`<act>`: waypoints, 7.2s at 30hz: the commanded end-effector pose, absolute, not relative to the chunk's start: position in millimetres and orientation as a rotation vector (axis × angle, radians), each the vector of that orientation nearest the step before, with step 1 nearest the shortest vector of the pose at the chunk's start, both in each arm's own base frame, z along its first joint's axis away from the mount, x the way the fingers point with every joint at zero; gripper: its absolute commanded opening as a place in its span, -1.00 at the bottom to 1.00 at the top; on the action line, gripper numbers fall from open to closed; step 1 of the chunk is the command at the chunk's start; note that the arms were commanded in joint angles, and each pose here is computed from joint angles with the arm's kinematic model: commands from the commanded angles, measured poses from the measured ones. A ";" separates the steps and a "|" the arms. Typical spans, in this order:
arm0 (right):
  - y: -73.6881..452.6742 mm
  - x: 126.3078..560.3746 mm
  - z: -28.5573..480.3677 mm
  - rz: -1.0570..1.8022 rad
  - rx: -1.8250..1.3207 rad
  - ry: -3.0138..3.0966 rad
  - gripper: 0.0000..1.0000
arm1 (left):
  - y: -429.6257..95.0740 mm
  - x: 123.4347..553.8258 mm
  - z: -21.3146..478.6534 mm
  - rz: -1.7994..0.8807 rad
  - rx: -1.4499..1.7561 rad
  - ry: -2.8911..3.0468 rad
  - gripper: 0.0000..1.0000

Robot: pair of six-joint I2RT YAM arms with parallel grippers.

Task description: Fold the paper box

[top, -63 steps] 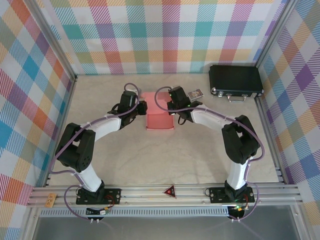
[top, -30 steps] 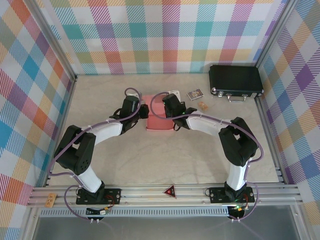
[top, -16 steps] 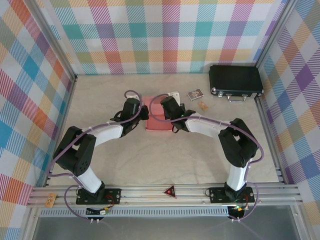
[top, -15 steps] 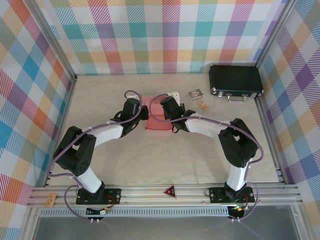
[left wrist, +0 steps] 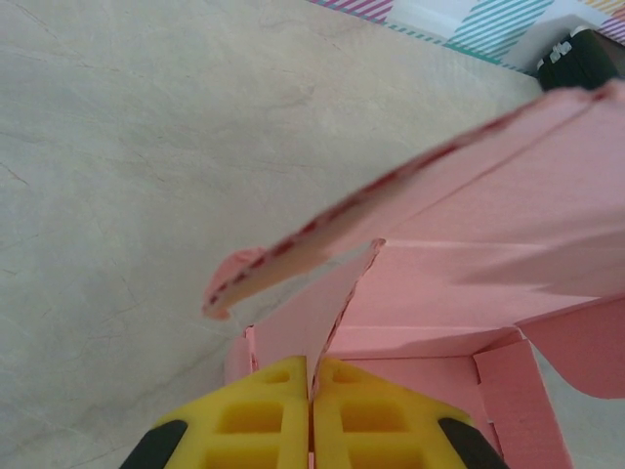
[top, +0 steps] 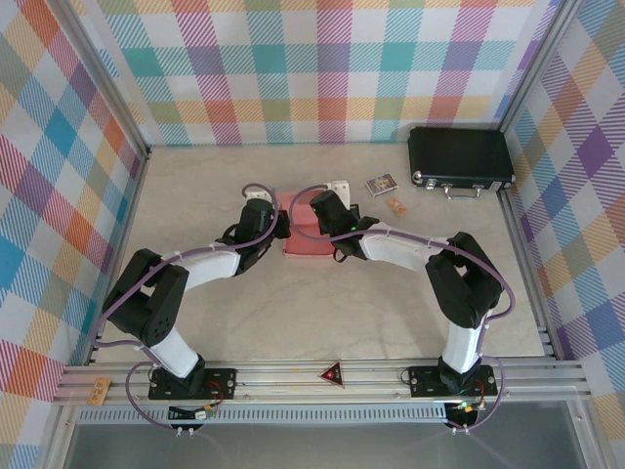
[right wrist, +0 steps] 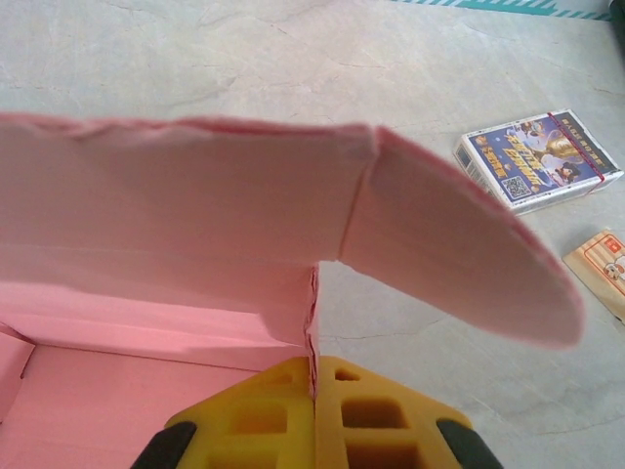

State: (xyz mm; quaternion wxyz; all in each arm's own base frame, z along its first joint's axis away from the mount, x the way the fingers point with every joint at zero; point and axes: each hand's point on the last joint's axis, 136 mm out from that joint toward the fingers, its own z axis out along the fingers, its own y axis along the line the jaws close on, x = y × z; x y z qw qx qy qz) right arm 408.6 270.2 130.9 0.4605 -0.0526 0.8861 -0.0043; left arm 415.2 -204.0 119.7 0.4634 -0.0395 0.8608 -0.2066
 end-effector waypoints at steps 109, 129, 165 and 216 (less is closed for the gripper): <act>249.7 369.6 74.7 -0.067 0.111 2.306 -0.88 | -220.7 374.3 94.6 -0.674 -0.101 2.165 -0.53; 246.6 372.2 74.8 -0.137 0.046 2.289 -0.87 | -206.4 370.9 98.4 -0.581 -0.093 2.167 -0.31; 251.6 377.1 74.5 -0.192 -0.035 2.274 -0.88 | -204.5 417.0 131.1 -0.565 0.131 2.189 -0.21; 251.7 363.6 73.5 -0.216 -0.043 2.280 -0.49 | -207.8 382.7 81.5 -0.681 -0.075 2.271 -0.52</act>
